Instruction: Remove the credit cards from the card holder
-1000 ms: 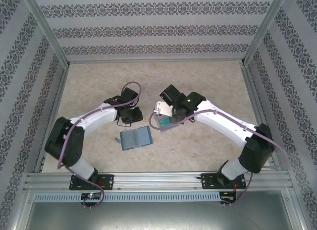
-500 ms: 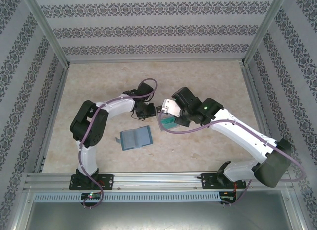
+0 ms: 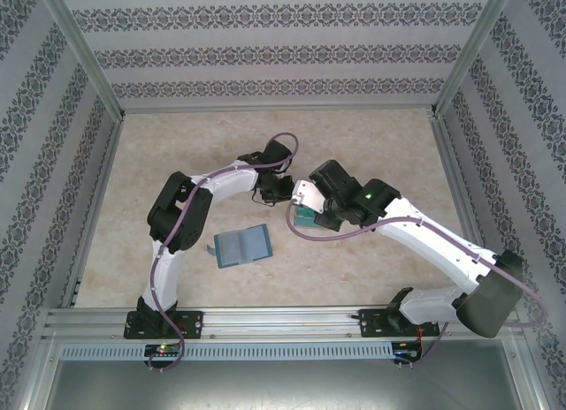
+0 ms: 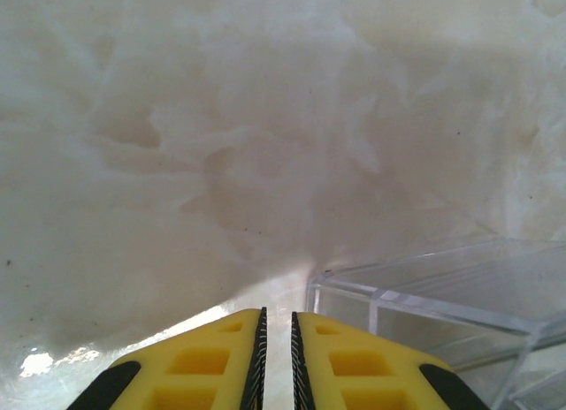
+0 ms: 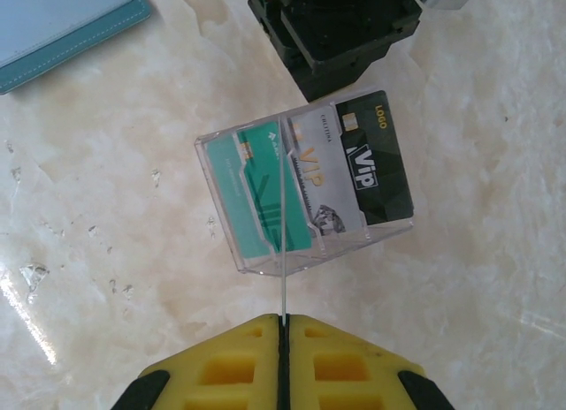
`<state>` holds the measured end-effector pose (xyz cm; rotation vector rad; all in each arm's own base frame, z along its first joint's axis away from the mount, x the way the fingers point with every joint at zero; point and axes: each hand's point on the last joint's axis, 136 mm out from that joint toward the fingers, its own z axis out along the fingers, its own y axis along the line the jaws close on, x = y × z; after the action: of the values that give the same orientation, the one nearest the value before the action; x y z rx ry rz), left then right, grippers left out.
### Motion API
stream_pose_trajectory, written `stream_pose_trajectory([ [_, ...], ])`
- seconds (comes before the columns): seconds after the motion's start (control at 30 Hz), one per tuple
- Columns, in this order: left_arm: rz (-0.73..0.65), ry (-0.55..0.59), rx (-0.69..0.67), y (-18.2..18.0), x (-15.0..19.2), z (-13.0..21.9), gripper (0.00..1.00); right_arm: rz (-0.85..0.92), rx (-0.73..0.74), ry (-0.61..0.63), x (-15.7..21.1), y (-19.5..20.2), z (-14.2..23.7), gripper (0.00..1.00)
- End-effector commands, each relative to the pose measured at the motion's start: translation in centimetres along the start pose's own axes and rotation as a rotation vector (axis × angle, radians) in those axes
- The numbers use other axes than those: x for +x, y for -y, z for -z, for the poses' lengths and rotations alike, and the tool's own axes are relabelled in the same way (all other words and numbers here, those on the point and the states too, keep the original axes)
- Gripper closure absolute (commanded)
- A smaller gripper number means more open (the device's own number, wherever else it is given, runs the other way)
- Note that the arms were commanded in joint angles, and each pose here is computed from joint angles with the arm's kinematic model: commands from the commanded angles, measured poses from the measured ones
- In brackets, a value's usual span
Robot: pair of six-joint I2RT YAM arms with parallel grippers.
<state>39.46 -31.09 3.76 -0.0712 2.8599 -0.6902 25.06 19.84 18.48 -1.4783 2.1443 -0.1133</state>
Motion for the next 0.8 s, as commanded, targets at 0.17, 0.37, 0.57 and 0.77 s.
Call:
stream_pose_trajectory([
  [0.17, -0.034, 0.085, -0.009, 0.5, -1.0, 5.2, 0.63, -0.036, -0.077, -0.025, 1.0, -0.3, -1.0, 1.0],
  [0.37, 0.017, 0.187, -0.022, -2.2, -0.8, 10.7, 0.26, -0.002, -0.112, -0.104, 1.5, 0.2, -2.7, 1.0],
  [0.57, 0.04, 0.255, -0.08, -5.3, 0.7, 14.9, 0.12, 0.066, -0.074, -0.153, 1.2, 1.7, -4.3, 1.0],
  [0.77, 0.105, 0.318, -0.1, -8.0, 2.1, 17.8, 0.1, 0.122, -0.059, -0.217, 1.5, 2.5, -5.7, 1.0],
])
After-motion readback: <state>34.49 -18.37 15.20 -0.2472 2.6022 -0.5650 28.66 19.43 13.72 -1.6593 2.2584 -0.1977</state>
